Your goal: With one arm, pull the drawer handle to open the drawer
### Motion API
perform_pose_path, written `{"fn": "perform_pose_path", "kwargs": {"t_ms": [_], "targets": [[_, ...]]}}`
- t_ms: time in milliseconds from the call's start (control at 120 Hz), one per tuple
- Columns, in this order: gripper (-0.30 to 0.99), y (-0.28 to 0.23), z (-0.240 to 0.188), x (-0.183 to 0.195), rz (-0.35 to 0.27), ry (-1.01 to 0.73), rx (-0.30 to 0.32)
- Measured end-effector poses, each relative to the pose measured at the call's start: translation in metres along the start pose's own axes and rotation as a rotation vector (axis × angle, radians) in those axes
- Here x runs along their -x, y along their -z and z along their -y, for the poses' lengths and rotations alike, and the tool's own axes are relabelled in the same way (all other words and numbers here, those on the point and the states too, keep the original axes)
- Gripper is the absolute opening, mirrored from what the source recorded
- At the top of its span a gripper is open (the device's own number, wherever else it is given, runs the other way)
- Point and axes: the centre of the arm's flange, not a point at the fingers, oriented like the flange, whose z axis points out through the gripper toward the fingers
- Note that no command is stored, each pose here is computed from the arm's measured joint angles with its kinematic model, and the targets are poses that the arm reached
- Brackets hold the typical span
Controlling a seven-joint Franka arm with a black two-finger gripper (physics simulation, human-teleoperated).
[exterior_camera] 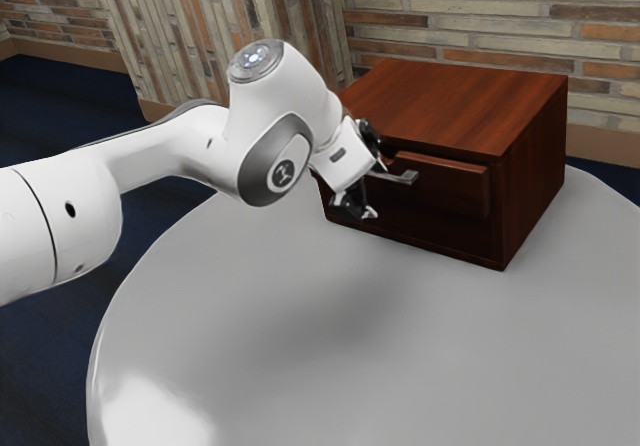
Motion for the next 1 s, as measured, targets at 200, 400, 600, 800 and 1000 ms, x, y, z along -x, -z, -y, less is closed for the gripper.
{"fn": "perform_pose_path", "kwargs": {"t_ms": [200,400,600,800,1000], "targets": [[0.49,0.011,-0.004,0.002,0.003,0.001,-0.005],[0.47,0.010,-0.009,0.004,0.007,0.003,0.003],[0.34,0.017,-0.012,0.004,0.007,0.004,-0.003],[0.33,0.021,-0.023,0.007,0.013,0.002,0.007],[0.27,0.025,-0.028,0.009,0.017,0.004,0.008]]}}
